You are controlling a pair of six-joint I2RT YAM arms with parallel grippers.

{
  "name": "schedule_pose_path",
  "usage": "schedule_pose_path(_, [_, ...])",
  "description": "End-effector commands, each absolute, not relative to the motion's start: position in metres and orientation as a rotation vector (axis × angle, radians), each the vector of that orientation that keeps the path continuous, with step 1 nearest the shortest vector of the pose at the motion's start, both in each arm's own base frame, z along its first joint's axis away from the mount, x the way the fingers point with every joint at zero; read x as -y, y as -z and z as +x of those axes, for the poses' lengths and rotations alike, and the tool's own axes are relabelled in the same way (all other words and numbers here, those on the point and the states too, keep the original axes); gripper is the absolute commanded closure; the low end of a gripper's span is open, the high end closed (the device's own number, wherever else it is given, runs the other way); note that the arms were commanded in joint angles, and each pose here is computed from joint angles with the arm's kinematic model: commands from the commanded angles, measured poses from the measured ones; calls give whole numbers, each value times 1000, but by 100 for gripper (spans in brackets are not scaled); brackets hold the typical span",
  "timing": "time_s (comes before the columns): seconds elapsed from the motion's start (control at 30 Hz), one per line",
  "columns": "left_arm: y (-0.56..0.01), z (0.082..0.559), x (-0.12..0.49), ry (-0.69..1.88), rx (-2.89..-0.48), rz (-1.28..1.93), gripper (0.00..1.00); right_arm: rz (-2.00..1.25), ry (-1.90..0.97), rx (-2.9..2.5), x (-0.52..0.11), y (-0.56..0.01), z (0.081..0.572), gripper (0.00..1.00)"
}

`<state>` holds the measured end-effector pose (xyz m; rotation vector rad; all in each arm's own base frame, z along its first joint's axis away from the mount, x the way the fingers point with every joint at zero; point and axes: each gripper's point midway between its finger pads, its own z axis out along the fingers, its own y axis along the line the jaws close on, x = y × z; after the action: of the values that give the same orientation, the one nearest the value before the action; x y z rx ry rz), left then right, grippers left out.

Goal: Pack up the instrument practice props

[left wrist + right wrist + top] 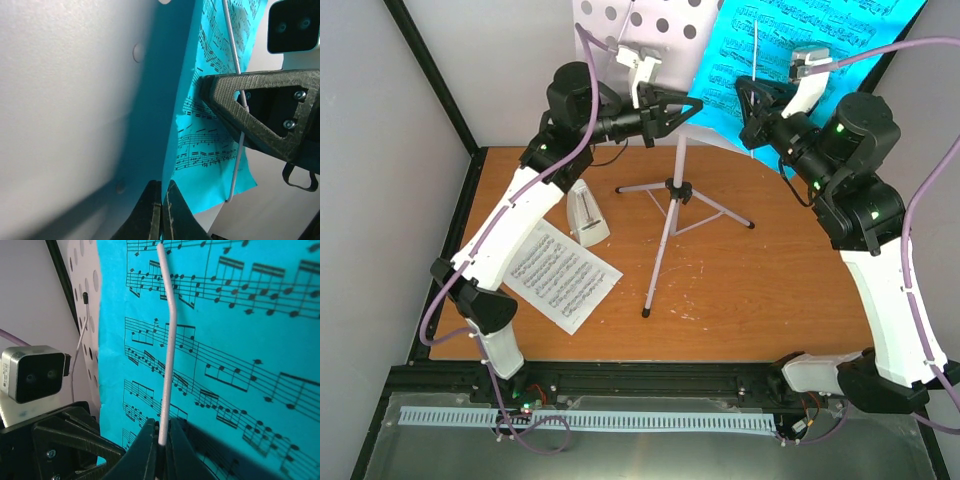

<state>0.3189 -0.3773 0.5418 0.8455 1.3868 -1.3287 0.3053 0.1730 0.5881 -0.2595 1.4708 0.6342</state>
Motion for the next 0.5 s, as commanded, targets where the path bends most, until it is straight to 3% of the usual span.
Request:
schedule_pose_path(0.0, [-567,306,373,1323,-1310,851,100,-287,-650,-1415,-173,-597,295,97])
schedule_pose_path(0.47, [-588,297,348,1280,-1267,838,100,-350,-640,-1280,-175,-598,282,97])
